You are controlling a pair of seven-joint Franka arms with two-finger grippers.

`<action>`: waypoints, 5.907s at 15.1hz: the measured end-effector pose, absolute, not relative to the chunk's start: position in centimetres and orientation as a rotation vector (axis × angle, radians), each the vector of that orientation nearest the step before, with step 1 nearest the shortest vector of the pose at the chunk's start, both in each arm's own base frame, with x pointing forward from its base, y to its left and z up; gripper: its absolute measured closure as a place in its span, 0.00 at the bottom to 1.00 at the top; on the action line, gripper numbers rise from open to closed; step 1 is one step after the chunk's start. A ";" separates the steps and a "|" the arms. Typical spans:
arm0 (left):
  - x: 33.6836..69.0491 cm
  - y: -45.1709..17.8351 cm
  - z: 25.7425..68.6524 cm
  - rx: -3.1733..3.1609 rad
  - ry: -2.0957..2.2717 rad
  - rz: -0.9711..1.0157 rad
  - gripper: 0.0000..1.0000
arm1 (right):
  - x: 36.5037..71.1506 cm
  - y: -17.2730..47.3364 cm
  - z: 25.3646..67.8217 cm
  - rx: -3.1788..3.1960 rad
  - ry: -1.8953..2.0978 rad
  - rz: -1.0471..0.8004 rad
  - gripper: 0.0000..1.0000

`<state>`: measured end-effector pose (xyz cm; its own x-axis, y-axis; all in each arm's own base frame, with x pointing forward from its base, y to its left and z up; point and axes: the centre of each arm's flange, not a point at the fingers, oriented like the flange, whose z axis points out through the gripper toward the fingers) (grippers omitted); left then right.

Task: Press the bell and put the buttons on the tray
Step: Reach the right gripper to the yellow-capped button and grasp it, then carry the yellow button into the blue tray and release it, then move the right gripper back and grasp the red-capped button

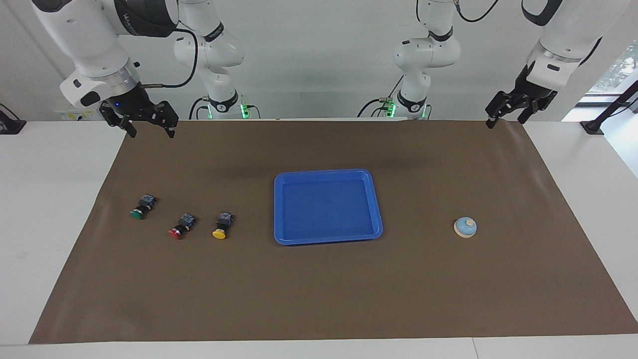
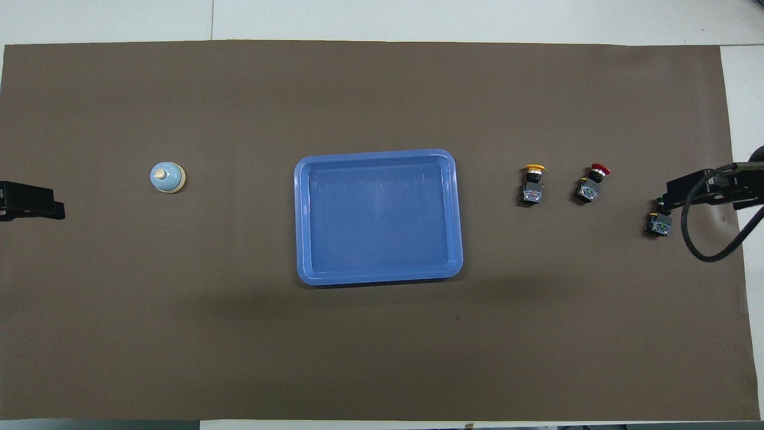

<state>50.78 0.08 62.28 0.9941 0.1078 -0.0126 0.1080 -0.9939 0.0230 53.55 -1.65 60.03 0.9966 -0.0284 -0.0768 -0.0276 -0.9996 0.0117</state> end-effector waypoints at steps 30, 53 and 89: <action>51.7 -0.8 61.1 3.114 -0.067 -0.102 0.00 | 58.2 7.8 28.8 3.139 -0.264 0.127 0.03; 51.7 -0.4 61.1 3.114 -0.054 -0.101 0.00 | 55.2 32.1 36.3 3.199 -0.230 0.044 0.59; 51.7 -0.4 61.1 3.114 -0.054 -0.101 0.00 | 58.0 -2.5 33.6 3.062 -0.711 -0.038 0.00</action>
<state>51.72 -0.37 61.06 0.9973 -0.0356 -0.0646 -0.0339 -0.9991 0.0270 57.96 -2.46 33.56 0.8975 -0.4403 -0.0238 -0.4404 -0.8978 0.0034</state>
